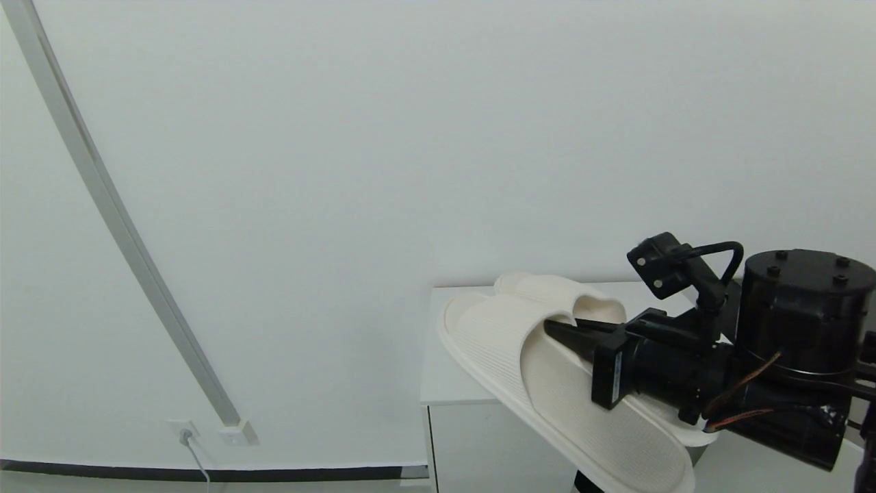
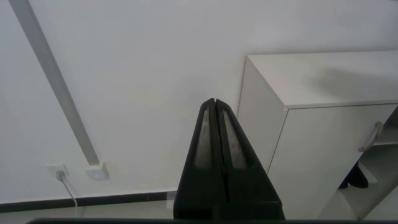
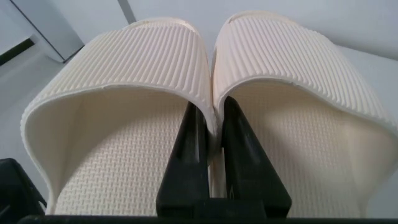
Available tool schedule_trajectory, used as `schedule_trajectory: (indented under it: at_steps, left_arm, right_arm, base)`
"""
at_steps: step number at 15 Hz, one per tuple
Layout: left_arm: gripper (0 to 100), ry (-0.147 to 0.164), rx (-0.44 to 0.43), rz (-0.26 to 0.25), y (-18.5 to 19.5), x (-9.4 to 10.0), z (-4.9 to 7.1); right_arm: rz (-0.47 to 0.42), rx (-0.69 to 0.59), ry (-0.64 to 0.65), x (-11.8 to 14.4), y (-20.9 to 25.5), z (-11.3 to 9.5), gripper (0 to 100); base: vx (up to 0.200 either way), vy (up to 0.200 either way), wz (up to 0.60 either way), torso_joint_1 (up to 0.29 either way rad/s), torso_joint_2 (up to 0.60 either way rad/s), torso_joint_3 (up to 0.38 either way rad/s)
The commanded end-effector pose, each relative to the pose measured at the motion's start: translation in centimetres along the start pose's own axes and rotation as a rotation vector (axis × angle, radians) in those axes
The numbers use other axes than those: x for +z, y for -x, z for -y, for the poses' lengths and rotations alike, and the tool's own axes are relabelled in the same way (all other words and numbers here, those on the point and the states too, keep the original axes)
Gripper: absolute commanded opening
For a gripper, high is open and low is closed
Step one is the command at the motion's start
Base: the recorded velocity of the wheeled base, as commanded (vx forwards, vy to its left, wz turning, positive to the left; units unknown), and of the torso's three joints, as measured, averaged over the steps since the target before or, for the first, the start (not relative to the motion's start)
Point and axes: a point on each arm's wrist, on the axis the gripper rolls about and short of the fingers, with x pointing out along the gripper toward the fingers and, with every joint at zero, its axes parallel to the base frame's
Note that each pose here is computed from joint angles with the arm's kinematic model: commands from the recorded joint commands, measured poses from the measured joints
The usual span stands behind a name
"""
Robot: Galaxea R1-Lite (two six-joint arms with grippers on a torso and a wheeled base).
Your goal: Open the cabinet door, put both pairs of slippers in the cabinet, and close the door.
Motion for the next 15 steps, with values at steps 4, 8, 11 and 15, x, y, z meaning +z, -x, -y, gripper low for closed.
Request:
schedule_trajectory:
  at_steps: [4,8,11,15]
  left_arm:
    - [0,0.0,0.0,0.0,0.0,0.0,0.0]
    - [0,0.002,0.0,0.0,0.0,0.0,0.0]
    - [0,0.002,0.002,0.0,0.0,0.0,0.0]
    - [0,0.003,0.002,0.0,0.0,0.0,0.0]
  right_arm:
    - [0.009,0.013,0.002,0.14,0.43,-0.31,0]
    - [0.001,0.011,0.002,-0.07,0.47,-0.27,0]
    - [-0.006,0.015,0.004,-0.26,0.51,-0.36,0]
    - [-0.006,0.013,0.004,-0.3,0.57,-0.34,0]
  base:
    - [-0.1,0.0,0.0,0.001,0.0,0.001]
    - [-0.2,0.0,0.0,0.008,0.01,0.001]
    - [-0.2,0.0,0.0,-0.005,0.0,0.001]
    - [0.0,0.0,0.0,0.0,0.0,0.0]
